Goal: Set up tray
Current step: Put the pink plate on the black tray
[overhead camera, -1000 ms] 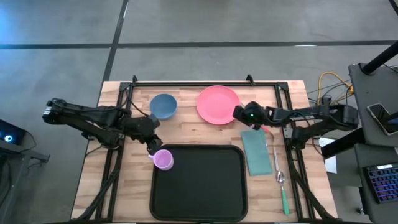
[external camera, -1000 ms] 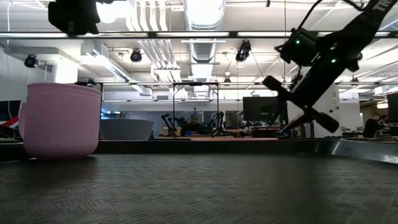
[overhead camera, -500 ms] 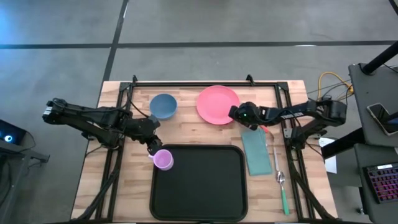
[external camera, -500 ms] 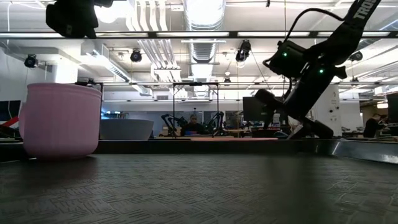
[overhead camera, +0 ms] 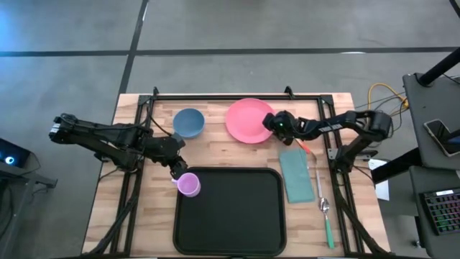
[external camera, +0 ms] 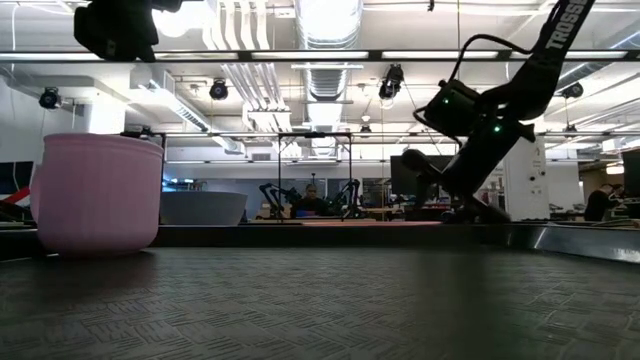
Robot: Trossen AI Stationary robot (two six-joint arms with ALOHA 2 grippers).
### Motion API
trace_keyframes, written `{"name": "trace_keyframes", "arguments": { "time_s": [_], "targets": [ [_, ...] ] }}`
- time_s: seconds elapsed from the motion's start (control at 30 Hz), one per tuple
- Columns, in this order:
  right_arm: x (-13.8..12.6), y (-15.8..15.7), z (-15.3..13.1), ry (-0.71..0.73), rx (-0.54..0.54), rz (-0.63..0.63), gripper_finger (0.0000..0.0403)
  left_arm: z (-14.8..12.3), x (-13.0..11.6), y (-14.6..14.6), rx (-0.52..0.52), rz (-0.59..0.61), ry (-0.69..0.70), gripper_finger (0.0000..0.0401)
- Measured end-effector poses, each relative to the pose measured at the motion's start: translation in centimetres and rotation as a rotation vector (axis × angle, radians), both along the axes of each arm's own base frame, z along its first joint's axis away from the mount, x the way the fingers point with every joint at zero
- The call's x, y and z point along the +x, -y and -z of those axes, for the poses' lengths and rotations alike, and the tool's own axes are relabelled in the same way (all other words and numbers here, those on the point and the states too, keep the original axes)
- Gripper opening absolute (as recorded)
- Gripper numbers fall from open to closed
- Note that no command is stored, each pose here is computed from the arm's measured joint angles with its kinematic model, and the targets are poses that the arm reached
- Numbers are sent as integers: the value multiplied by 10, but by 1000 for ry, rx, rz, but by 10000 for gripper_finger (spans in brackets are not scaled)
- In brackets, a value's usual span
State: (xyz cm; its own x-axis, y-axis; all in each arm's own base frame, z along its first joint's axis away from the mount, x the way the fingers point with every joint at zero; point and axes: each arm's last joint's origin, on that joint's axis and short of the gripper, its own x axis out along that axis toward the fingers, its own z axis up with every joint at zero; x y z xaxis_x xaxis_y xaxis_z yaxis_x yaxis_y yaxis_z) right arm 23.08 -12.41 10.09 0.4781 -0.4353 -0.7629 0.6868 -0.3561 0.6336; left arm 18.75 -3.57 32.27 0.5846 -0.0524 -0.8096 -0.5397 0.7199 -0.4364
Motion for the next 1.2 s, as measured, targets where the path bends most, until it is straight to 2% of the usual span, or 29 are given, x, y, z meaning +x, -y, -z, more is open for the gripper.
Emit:
{"name": "trace_keyframes", "arguments": {
  "time_s": [0.2,0.37,0.4,0.63,0.83,0.97,1.2],
  "targets": [
    [-1,0,6,-39,21,0,99,0,0,0,0,0,0,75],
    [-3,-1,4,-72,-7,-29,24,0,0,0,1,-1,0,75],
    [-3,-1,3,-75,-17,-43,19,0,0,0,7,-6,2,75],
    [0,-18,-15,-72,-92,-171,12,0,0,-1,24,-55,8,75],
    [4,-52,-45,-5,-177,-269,9,1,-1,3,50,-48,14,75],
    [5,-78,-65,92,-202,-324,9,3,-2,11,61,-18,14,75],
    [-2,-122,-95,265,-272,-250,8,12,-5,28,62,12,19,75]
  ]
}}
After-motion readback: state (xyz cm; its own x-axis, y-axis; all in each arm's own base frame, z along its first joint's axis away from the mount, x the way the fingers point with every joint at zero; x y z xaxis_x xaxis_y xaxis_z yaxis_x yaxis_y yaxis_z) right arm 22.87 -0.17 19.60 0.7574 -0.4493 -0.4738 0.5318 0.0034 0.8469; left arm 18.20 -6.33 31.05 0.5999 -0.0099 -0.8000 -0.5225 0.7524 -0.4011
